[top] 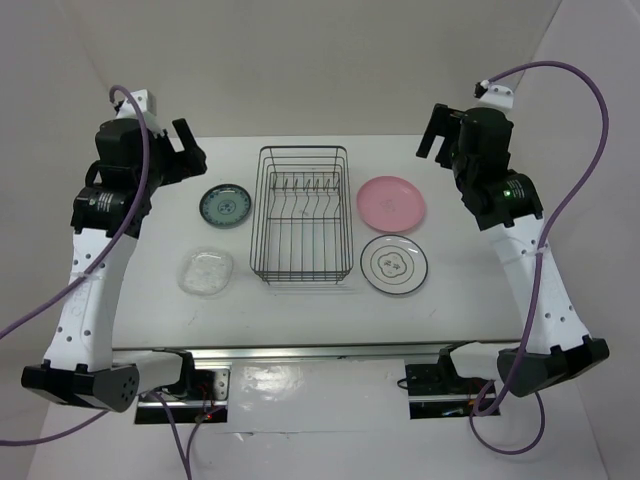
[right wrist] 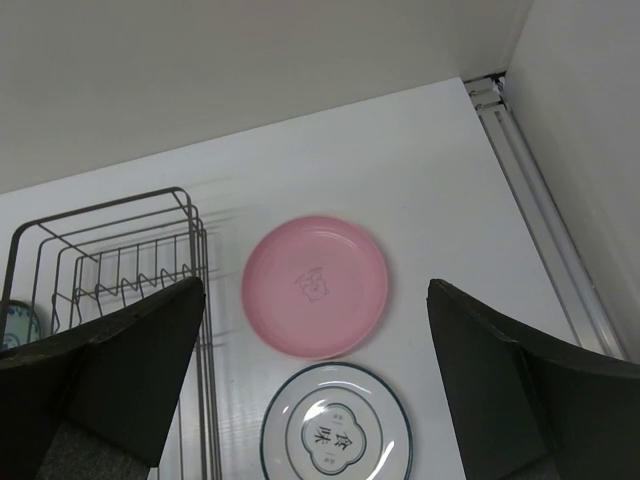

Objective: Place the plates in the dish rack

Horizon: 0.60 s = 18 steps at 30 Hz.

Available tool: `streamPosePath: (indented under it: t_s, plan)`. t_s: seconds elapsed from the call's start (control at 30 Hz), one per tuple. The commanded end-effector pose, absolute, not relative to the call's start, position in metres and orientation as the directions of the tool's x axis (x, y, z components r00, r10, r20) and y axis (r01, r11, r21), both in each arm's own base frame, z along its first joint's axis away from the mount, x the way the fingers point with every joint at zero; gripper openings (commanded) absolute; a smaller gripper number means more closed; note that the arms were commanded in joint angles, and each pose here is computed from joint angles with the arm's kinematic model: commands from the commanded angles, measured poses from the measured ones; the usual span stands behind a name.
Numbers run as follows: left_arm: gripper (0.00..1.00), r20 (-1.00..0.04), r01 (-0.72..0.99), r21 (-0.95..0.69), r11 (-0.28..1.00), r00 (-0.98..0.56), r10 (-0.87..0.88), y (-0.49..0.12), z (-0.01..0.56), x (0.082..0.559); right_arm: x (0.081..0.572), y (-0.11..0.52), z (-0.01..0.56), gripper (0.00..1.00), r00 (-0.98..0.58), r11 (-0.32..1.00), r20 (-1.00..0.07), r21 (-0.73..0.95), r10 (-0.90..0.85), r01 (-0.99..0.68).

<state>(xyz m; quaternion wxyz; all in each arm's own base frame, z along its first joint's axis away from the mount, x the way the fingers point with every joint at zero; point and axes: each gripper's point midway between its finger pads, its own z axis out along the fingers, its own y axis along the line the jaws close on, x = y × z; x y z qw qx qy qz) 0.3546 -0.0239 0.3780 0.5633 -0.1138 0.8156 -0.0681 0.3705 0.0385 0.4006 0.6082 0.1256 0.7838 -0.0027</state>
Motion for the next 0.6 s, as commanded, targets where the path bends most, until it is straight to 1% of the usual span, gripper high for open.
streamPosePath:
  t_s: [0.0,0.17,0.2,0.3,0.37,0.4,0.43,0.5,0.53,0.57]
  plan:
    - [1.00,-0.915,-0.108,-0.219,0.970,-0.323,-0.243,-0.024,0.383,0.357,0.367,0.039,0.409,0.99,-0.204,0.966,-0.959,0.157,0.199,0.205]
    - [1.00,-0.910,-0.101,-0.221,0.970,-0.337,-0.242,-0.026,0.375,0.357,0.362,0.044,0.420,0.99,-0.169,0.969,-0.962,0.187,0.214,0.161]
    - [1.00,-0.912,-0.076,-0.231,0.970,-0.331,-0.243,-0.030,0.378,0.358,0.362,0.044,0.416,0.99,-0.177,0.970,-0.961,0.183,0.211,0.163]
    - [1.00,-0.905,-0.074,-0.253,0.965,-0.333,-0.263,-0.033,0.372,0.361,0.365,0.047,0.406,0.99,-0.201,0.965,-0.952,0.197,0.230,0.171]
    - [1.00,-0.887,-0.092,-0.275,0.957,-0.360,-0.289,-0.030,0.360,0.367,0.370,0.059,0.402,0.99,-0.206,0.967,-0.947,0.227,0.248,0.118]
    - [1.00,-0.865,-0.114,-0.311,0.943,-0.376,-0.331,-0.025,0.351,0.371,0.369,0.064,0.395,0.99,-0.219,0.968,-0.944,0.233,0.247,0.091]
    - [1.00,-0.845,-0.134,-0.331,0.934,-0.397,-0.357,-0.021,0.341,0.378,0.370,0.076,0.390,0.99,-0.242,0.969,-0.938,0.247,0.247,0.029]
    - [1.00,-0.803,-0.206,-0.377,0.903,-0.413,-0.429,-0.001,0.326,0.382,0.368,0.089,0.393,0.99,-0.231,0.959,-0.937,0.281,0.263,-0.045]
    - [0.99,-0.757,-0.222,-0.417,0.881,-0.451,-0.472,-0.001,0.309,0.381,0.366,0.097,0.389,0.99,-0.237,0.951,-0.932,0.299,0.273,-0.083]
    - [0.99,-0.742,-0.240,-0.433,0.869,-0.452,-0.495,0.004,0.306,0.383,0.366,0.099,0.382,0.99,-0.254,0.950,-0.929,0.299,0.268,-0.089]
